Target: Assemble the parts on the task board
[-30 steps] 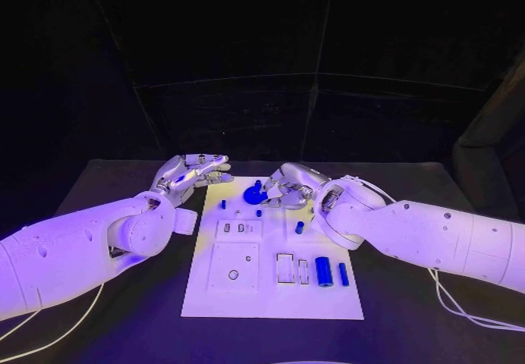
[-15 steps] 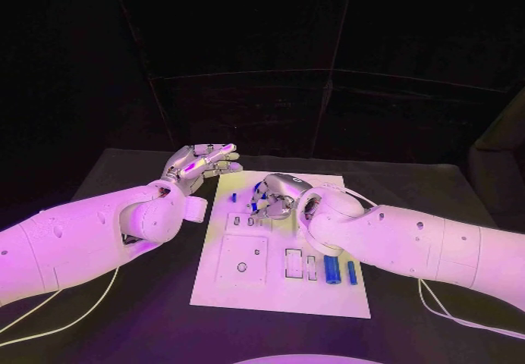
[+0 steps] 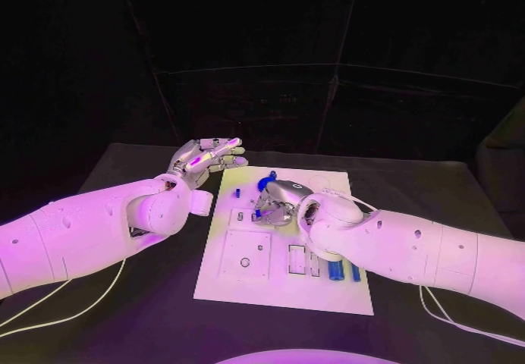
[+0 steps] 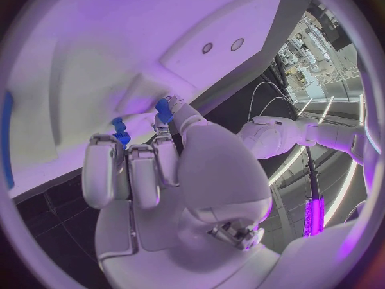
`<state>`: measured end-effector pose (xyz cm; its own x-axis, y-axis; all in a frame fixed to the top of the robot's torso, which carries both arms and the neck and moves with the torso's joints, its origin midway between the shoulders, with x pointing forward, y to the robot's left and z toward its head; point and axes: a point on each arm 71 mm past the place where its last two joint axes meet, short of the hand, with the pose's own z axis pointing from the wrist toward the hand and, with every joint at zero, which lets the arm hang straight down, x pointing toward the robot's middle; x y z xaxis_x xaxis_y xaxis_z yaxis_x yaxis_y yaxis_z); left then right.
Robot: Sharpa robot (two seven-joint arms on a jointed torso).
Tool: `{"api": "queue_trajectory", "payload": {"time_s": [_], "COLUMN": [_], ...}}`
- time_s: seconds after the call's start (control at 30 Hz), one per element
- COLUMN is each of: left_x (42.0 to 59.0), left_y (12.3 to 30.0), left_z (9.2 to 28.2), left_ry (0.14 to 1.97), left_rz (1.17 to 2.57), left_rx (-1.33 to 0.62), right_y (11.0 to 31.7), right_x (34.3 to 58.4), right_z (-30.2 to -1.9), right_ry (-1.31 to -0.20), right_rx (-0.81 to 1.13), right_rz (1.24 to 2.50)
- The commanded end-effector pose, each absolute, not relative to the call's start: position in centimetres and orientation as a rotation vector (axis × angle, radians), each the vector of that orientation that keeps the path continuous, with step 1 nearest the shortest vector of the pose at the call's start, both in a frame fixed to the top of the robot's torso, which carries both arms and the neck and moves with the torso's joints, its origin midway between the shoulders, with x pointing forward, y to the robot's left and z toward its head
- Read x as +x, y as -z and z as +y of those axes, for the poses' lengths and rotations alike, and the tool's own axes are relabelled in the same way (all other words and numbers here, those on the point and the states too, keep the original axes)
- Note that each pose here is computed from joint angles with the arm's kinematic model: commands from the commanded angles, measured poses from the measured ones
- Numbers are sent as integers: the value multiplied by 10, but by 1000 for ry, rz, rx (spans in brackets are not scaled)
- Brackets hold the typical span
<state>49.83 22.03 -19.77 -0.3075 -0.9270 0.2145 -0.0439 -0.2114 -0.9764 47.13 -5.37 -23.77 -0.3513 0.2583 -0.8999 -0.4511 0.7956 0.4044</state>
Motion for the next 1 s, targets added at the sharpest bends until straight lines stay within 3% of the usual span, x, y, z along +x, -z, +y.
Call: {"api": "queue_trajectory", "payload": {"time_s": [0.03, 1.0], "left_x": [499, 499], "left_y": [196, 196], "left_z": [220, 220], "left_ry": [1615, 1617], "left_rz": [1326, 1330], "left_rx": [-1209, -1210], "right_y": [238, 248], "right_x": [471, 473], "right_z": [-54, -60], "right_ry": [-715, -656], "right_rx": [-183, -236], "right_rz": [1785, 1854]}}
